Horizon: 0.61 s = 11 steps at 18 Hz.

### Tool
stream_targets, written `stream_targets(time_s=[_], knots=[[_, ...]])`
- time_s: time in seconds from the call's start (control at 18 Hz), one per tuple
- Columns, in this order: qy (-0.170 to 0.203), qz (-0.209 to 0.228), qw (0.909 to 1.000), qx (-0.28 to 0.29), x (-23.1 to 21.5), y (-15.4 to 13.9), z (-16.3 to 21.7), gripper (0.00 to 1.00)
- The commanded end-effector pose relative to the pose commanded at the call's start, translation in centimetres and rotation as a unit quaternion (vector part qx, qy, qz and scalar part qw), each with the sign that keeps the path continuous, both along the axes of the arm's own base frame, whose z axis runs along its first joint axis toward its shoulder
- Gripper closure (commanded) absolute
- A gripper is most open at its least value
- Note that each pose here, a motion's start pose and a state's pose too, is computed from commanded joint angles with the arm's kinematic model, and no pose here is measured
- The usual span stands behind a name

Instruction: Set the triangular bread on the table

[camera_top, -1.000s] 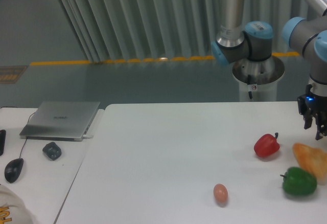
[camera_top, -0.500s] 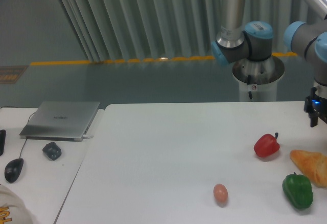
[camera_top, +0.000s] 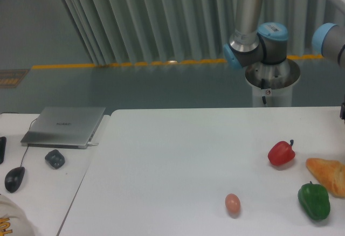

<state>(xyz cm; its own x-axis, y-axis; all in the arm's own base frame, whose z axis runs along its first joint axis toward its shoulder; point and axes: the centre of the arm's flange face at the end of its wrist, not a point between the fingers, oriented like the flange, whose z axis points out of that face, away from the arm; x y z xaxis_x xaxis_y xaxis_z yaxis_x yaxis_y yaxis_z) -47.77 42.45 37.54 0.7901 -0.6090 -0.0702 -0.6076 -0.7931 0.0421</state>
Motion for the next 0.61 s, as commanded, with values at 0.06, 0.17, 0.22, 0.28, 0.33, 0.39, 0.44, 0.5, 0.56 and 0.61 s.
stream_targets(time_s=[0.06, 0.17, 0.22, 0.28, 0.33, 0.39, 0.44, 0.5, 0.56, 0.61], knots=[[-0.004, -0.012, 0.9999, 0.001, 0.0, 0.2, -0.3, 0.0], [-0.009, -0.046, 0.9989, -0.002, -0.2, 0.2, -0.8, 0.0], [-0.013, -0.065, 0.9978, -0.002, -0.3, 0.3, -1.1, 0.0], [-0.014, -0.075, 0.9971, -0.002, -0.3, 0.3, -1.2, 0.0], [-0.015, -0.077, 0.9969, -0.002, -0.3, 0.2, -1.2, 0.0], [-0.016, -0.077, 0.9969, -0.002, -0.3, 0.2, -1.3, 0.0], [-0.016, -0.077, 0.9969, -0.002, -0.3, 0.2, -1.3, 0.0], [-0.016, -0.077, 0.9969, -0.002, -0.3, 0.2, -1.3, 0.0], [-0.016, -0.077, 0.9969, -0.003, -0.3, 0.2, -1.3, 0.0], [-0.016, -0.077, 0.9969, -0.002, -0.3, 0.2, -1.2, 0.0]])
